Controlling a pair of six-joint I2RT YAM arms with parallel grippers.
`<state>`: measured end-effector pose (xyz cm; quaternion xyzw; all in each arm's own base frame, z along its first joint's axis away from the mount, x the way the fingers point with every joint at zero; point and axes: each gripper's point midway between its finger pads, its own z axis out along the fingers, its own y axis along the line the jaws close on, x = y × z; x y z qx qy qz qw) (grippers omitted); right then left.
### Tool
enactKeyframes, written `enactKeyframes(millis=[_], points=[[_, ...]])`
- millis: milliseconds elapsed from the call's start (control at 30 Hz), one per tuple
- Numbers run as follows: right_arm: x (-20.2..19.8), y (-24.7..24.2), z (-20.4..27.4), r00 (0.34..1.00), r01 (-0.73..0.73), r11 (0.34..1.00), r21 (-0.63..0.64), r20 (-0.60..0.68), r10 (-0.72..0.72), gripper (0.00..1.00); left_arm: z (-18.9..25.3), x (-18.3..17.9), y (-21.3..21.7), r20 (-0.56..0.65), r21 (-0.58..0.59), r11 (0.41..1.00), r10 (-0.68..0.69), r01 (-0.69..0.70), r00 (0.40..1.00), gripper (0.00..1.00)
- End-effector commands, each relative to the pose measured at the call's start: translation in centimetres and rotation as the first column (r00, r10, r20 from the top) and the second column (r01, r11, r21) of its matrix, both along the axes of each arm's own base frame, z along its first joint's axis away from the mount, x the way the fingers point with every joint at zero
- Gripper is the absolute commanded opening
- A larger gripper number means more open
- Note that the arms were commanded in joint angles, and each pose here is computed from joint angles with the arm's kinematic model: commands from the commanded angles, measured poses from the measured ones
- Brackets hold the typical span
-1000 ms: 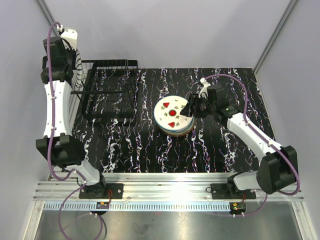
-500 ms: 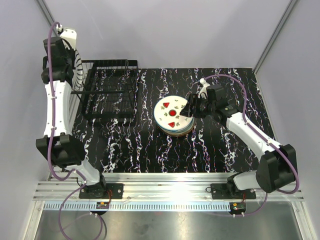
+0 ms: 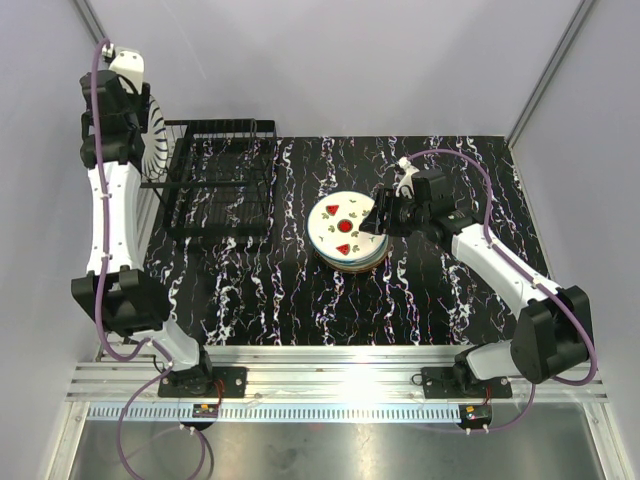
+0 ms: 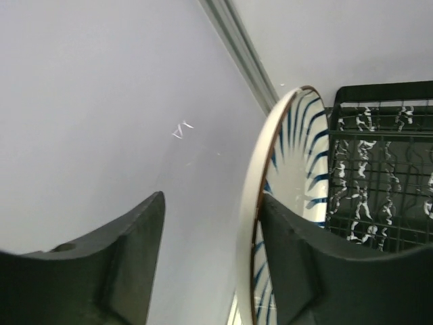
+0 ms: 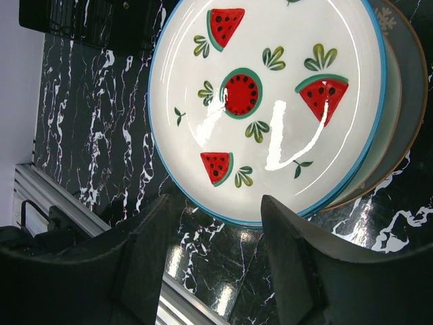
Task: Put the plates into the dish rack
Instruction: Insert the plate into the dish rack, then grab a plate with the left arm
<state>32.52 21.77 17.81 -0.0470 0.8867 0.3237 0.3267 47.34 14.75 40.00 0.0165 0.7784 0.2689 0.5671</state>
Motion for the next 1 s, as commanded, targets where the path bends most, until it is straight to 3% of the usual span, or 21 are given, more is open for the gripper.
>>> enactKeyframes(millis=[0,200,333,467,667,767,867,967], points=[[0.6,0.5,1.4,0.999,-0.015,0.999,0.036,0.043,0.014,0.63,4.2,-1.3,0.8,0.132,0.017,0.999,0.047,-0.05,0.99,0.63],[0.5,0.5,1.9,0.998,-0.013,0.999,0.041,0.054,0.011,0.63,6.8,-2.5,0.0,0.198,-0.019,0.999,0.033,-0.029,0.98,0.74],[0.4,0.5,2.2,0.998,-0.014,0.999,0.045,0.06,0.011,0.64,9.1,-3.8,-0.5,0.255,-0.045,0.999,0.036,-0.025,0.966,0.9],[0.5,0.4,2.4,0.998,-0.008,0.999,0.039,0.059,0.006,0.64,11.4,-5.6,-1.2,0.317,-0.098,0.995,0.045,-0.014,0.947,0.96],[0.8,-0.2,3.0,0.997,0.026,1.0,0.017,0.066,-0.027,0.65,13.8,-8.9,-5.3,0.423,-0.213,0.963,-0.063,0.167,0.904,0.99],[0.7,-0.6,3.2,0.997,0.043,0.999,0.007,0.07,-0.043,0.65,13.3,-10.3,-8.6,0.449,-0.275,0.906,-0.176,0.323,0.876,0.99],[1.0,-1.2,3.2,0.994,0.083,0.996,-0.012,0.074,-0.082,0.65,13.5,-12.1,-12.1,0.505,-0.349,0.811,-0.259,0.47,0.823,0.99],[1.5,-2.2,2.8,0.988,0.145,0.989,-0.035,0.059,-0.143,0.59,11.5,-13.1,-14.4,0.529,-0.397,0.727,-0.317,0.56,0.787,0.99]])
